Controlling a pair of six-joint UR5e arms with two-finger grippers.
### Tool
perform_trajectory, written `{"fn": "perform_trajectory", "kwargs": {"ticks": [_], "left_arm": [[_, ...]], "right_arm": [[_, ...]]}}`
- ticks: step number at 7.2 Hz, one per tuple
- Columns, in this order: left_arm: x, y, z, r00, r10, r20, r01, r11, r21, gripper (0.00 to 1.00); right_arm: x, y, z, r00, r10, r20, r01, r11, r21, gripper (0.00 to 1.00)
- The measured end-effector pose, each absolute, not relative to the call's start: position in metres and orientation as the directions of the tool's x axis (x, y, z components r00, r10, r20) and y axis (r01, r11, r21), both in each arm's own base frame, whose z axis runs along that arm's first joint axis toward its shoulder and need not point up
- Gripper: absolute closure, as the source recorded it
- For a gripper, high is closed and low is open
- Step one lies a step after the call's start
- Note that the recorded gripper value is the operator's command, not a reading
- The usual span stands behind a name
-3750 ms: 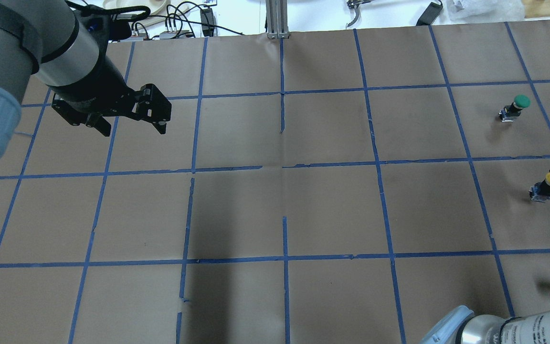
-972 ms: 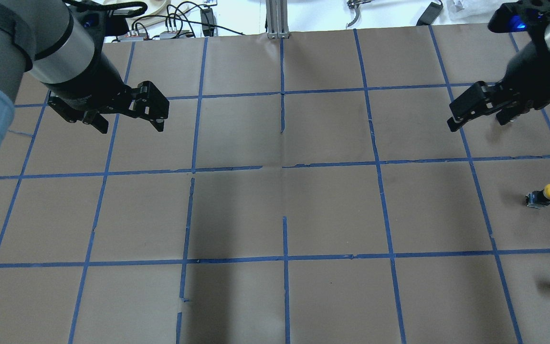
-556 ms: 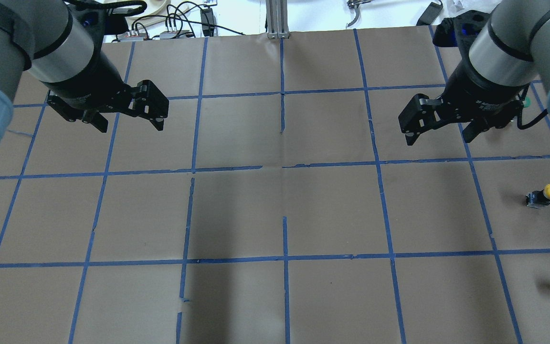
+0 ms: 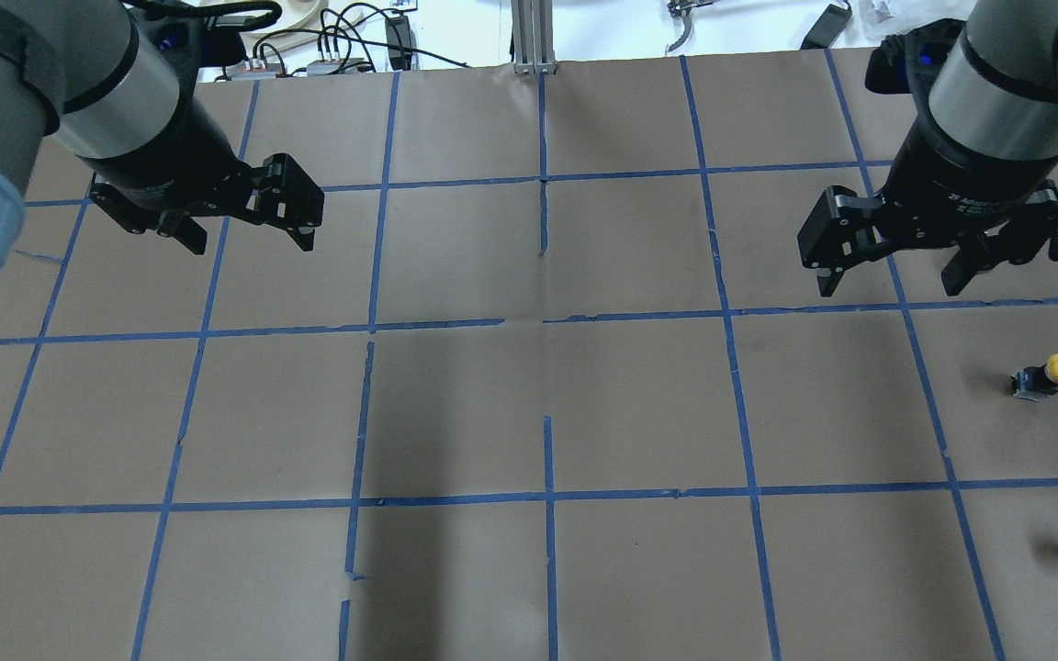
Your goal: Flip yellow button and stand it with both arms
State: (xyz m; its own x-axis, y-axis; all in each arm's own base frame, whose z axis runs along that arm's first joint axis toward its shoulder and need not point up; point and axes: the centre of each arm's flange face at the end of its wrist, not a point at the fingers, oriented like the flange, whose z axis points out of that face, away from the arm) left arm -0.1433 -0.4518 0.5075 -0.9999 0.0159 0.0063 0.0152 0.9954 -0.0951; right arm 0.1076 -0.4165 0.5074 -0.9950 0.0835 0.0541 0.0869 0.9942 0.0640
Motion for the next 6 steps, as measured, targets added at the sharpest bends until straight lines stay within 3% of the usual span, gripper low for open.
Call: {"fn": "perform_trajectory", "kwargs": {"ticks": [6], "left_arm": [[-0.1434, -0.4517, 0.5075, -1.0, 0.018, 0.006, 0.017, 0.995, -0.095, 0.0]], "right_arm": [[0.1105, -0.4173, 0.5049, -0.996, 0.094, 0.003, 0.094, 0.993, 0.076, 0.0]]}}
